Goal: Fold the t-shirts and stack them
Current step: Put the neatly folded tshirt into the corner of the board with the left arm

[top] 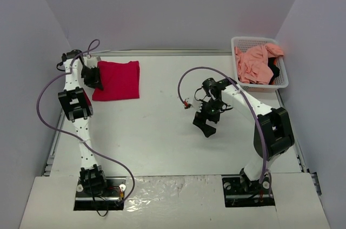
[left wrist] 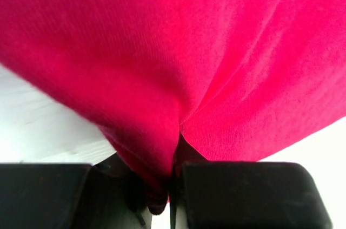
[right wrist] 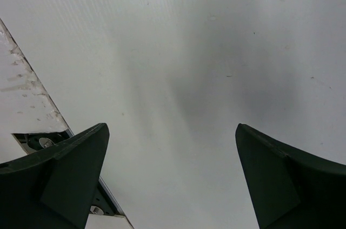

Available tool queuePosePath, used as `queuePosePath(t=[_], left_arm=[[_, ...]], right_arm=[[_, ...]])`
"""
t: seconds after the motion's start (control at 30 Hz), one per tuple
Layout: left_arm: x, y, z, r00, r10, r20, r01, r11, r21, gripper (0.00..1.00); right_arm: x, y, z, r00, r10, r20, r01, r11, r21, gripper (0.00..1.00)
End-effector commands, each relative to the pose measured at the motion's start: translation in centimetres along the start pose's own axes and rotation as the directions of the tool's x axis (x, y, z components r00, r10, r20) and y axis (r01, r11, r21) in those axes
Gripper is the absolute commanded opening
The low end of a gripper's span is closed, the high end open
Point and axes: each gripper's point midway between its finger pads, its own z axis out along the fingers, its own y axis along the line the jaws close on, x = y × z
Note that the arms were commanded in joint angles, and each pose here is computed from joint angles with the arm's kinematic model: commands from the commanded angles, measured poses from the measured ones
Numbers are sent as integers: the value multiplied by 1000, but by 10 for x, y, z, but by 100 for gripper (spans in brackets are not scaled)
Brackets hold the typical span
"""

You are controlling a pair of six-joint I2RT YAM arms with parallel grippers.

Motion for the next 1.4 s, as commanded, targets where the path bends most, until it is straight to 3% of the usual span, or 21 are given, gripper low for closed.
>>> queuePosePath(t=[0.0, 0.23, 0.53, 0.6, 0.63, 0.73, 0.83, 0.97, 1.03, 1.1, 1.17, 1.2, 1.23, 1.37], left_arm=[[-3, 37, -19, 998, 67, -14, -69, 976, -205, 2], [-28, 66, -46, 991, 128, 45, -99, 909, -406, 2], [-46, 85, -84, 980, 103, 168, -9, 875, -484, 3], [-49, 90, -96, 978, 107, 181, 2, 855, -518, 10], [-53, 88, -107, 972, 120, 200, 6, 846, -534, 25], [-63, 89, -139, 956, 152, 253, 28, 808, -589, 31], [-77, 78, -181, 925, 209, 318, 41, 776, -629, 44], [-87, 57, -229, 880, 269, 392, 64, 750, -658, 48], [-87, 42, -241, 862, 285, 419, 54, 770, -636, 48], [-81, 32, -235, 862, 273, 428, 42, 802, -595, 46], [-77, 15, -218, 862, 263, 433, -9, 862, -507, 34], [-74, 9, -211, 865, 254, 433, -17, 877, -481, 16], [-66, 7, -192, 883, 230, 409, -32, 899, -437, 5], [-53, -3, -148, 912, 194, 361, -67, 940, -335, 2]], right_arm=[[4, 7, 3, 1000, 28, -2, -28, 999, -46, 100], [7, 3, 10, 999, 51, -18, -52, 996, -67, 100], [13, -1, 18, 997, 71, -37, -74, 994, -83, 100], [14, 0, 19, 996, 74, -44, -78, 993, -88, 100], [14, 0, 20, 996, 75, -44, -78, 993, -90, 100], [15, 0, 23, 996, 80, -50, -84, 992, -98, 100], [17, 0, 25, 994, 86, -62, -92, 990, -103, 100], [18, -1, 27, 994, 90, -69, -97, 990, -105, 100], [18, -2, 28, 993, 91, -74, -99, 989, -107, 100], [19, -3, 29, 992, 96, -78, -104, 989, -109, 100], [20, -3, 31, 992, 99, -84, -108, 988, -111, 100], [20, -3, 31, 991, 100, -88, -109, 988, -111, 100], [21, -3, 32, 991, 103, -91, -113, 987, -114, 100], [22, -4, 35, 989, 109, -102, -122, 985, -121, 100]])
